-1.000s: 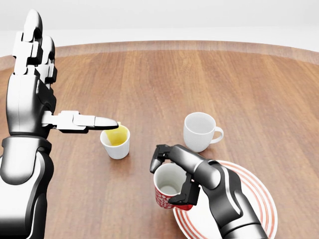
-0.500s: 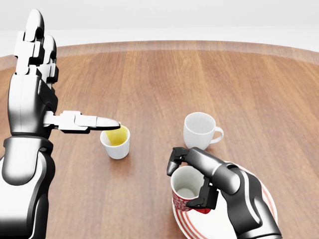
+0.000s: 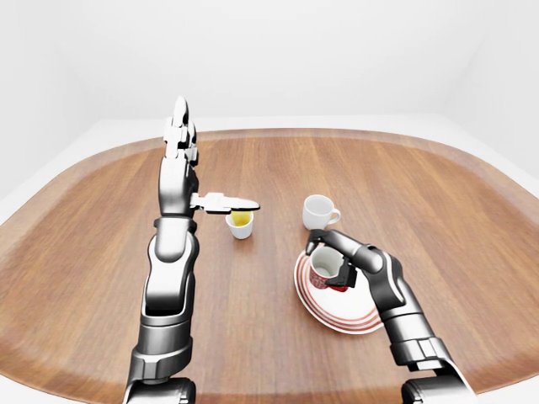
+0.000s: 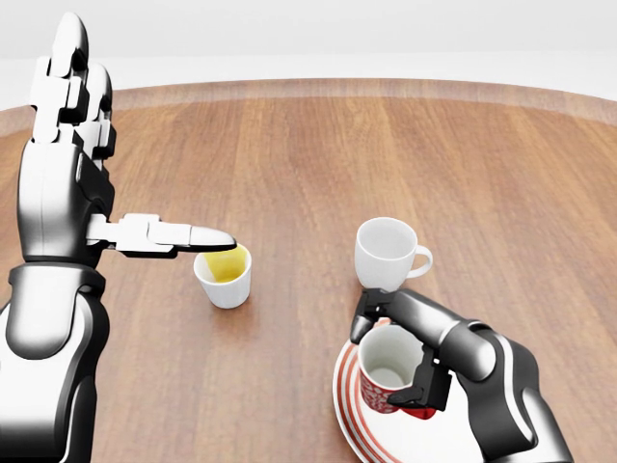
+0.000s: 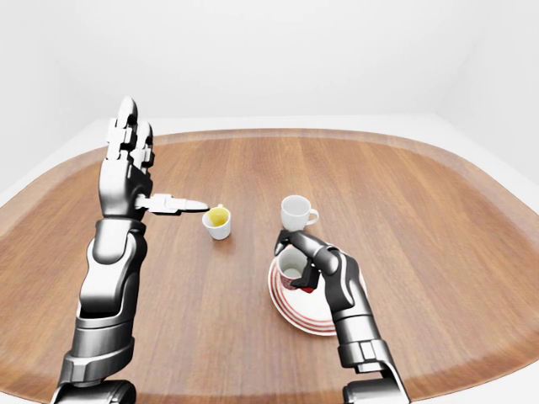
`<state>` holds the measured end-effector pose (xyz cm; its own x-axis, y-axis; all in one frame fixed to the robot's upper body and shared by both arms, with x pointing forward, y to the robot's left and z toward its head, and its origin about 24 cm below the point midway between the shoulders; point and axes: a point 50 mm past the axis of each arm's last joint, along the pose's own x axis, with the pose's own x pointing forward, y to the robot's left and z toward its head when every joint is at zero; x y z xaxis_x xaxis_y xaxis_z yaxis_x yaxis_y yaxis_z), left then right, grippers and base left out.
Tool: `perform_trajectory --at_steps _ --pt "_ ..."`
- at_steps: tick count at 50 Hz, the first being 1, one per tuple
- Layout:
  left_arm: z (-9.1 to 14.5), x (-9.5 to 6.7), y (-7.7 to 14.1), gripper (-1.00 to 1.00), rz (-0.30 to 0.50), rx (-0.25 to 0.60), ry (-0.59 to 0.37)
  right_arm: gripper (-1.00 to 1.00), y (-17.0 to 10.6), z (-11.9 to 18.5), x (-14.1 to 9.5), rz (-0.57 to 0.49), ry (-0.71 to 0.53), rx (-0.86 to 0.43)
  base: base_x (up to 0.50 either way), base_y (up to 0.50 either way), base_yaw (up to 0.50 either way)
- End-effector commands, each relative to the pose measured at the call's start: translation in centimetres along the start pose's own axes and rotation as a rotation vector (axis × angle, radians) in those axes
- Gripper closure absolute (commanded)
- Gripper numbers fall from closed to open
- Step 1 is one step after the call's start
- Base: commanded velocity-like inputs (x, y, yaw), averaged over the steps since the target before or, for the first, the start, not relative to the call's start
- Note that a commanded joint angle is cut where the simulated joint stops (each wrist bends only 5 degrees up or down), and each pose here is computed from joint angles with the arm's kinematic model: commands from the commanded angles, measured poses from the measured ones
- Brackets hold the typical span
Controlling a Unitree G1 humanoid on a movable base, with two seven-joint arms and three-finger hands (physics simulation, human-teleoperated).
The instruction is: Pick up the red mug and put it on the plate
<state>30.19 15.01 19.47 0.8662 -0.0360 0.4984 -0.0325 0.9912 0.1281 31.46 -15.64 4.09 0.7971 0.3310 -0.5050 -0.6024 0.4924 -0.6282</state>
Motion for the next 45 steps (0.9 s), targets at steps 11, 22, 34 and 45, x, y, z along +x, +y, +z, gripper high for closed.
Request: perform_trajectory --at_steps 11,22,34,45 --pt "0.2 -0.1 -0.2 -1.0 -0.004 -0.001 -0.007 1.0 -0.8 -1.9 -0.9 -0.02 0.057 0.01 0.0 0.0 0.0" --pt "0.2 -0.2 -0.3 -1.0 -0.006 -0.001 -0.006 1.0 -0.9 -3.1 -1.0 -0.032 0.086 0.044 0.0 0.0 0.0" --pt "0.2 -0.3 -0.4 -1.0 -0.008 -0.002 -0.008 1.0 -0.8 -4.0 -1.0 -0.042 0.108 0.072 0.0 0.0 0.0" --pt "0.1 -0.3 -0.3 -1.0 -0.006 -0.003 -0.005 1.0 -0.9 -5.0 -0.7 -0.054 0.141 0.105 0.0 0.0 0.0"
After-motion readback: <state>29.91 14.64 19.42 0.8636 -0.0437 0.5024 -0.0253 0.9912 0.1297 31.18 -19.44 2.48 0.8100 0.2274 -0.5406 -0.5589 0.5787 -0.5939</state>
